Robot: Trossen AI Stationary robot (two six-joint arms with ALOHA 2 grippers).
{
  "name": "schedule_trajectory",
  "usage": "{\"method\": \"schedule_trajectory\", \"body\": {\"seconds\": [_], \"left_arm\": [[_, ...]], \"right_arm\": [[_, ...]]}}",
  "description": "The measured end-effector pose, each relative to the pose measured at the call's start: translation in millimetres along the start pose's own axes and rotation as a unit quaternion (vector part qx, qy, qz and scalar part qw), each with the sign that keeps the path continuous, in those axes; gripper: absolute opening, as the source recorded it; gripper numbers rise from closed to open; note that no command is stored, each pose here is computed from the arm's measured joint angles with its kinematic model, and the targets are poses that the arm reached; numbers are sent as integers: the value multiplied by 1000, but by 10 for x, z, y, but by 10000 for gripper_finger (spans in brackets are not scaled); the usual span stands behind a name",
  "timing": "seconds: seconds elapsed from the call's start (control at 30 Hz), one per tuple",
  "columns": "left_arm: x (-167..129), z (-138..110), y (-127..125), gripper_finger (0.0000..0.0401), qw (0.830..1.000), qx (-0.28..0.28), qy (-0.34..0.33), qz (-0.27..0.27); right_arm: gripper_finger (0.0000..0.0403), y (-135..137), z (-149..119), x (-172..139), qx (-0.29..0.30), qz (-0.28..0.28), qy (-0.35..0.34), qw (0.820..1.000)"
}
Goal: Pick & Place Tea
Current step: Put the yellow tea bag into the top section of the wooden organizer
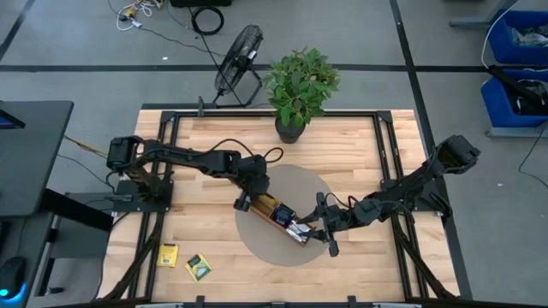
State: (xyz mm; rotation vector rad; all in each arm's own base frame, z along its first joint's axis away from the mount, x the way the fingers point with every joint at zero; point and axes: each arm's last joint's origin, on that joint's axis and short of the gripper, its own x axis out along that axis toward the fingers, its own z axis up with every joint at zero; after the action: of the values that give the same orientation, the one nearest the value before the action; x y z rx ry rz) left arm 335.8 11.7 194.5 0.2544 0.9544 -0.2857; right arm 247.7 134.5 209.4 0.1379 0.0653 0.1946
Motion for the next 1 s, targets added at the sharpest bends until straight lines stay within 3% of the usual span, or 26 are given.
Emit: {"method": "schedule_trajectory", "body": {"seconds": [0.2, 0.47, 0.6, 0.87, 1.0], "left_arm": [[0, 7, 6, 26, 1000, -4, -4, 3], [-4, 4, 39, 149, 999, -19, -1, 26], [-80, 34, 43, 188, 999, -17, -12, 41], [-447, 108, -19, 194, 997, -29, -50, 51], [-643, 131, -114, 188, 996, -54, -73, 19]], "right_arm": [[162, -1, -16, 4, 1, -1, 5, 1000], [162, 0, -15, 4, 6, -1, 4, 1000], [162, -1, -14, 4, 6, -1, 4, 1000], [162, 0, -14, 4, 7, -1, 4, 1000], [162, 0, -14, 4, 12, -1, 4, 1000]]}}
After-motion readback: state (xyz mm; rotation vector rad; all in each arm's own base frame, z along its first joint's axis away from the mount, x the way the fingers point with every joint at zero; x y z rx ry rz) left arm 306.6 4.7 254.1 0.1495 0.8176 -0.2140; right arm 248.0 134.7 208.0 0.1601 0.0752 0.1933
